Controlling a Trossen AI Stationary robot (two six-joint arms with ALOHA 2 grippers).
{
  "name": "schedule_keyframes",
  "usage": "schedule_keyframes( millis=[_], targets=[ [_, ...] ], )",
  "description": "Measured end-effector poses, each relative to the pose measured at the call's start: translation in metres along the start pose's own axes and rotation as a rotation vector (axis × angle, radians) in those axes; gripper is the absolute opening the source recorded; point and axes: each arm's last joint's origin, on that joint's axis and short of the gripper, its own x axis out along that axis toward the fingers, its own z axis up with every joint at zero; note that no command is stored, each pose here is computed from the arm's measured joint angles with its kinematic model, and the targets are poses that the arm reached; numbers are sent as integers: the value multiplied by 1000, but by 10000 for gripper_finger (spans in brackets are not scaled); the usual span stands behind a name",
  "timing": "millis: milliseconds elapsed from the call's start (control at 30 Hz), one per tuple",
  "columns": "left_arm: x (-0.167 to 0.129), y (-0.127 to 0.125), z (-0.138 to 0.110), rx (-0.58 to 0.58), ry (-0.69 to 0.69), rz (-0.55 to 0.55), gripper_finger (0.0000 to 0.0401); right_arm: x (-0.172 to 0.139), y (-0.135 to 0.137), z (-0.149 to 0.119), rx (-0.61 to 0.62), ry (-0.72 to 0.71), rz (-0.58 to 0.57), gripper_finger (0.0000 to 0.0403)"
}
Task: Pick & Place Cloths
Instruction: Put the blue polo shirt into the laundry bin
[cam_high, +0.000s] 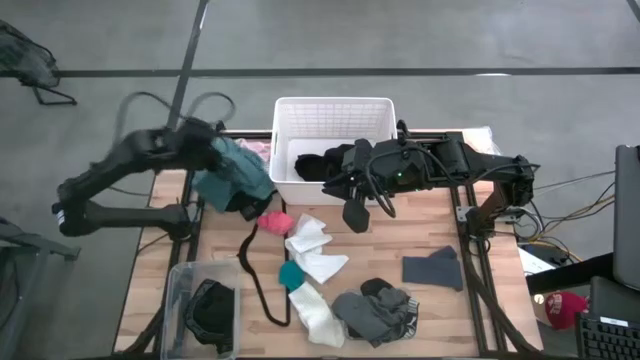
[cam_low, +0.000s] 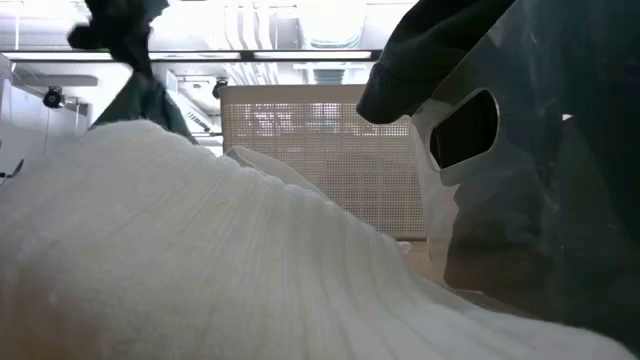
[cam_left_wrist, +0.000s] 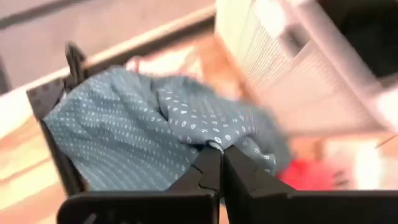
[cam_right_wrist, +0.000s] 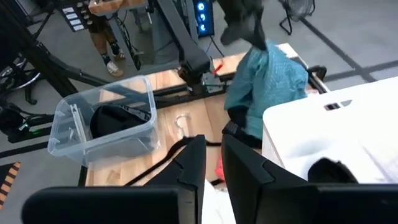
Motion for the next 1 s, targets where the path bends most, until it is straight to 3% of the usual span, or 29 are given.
schedule_keyframes(
  millis=[200, 500, 767, 1000],
  targets=[
    [-57, 6, 22, -86, -151, -107, 1, 1, -2, 5, -7, -52, -18, 73],
    [-114, -1, 53, -151, -278, -413, 1, 8, -9, 12, 18, -125, -22, 171],
    [-139, -15, 79, -184, -388, -618, 1, 23, -16, 20, 51, -282, -30, 268],
    [-141, -43, 108, -200, -499, -825, 1, 38, -38, 22, 82, -350, -72, 317]
  ],
)
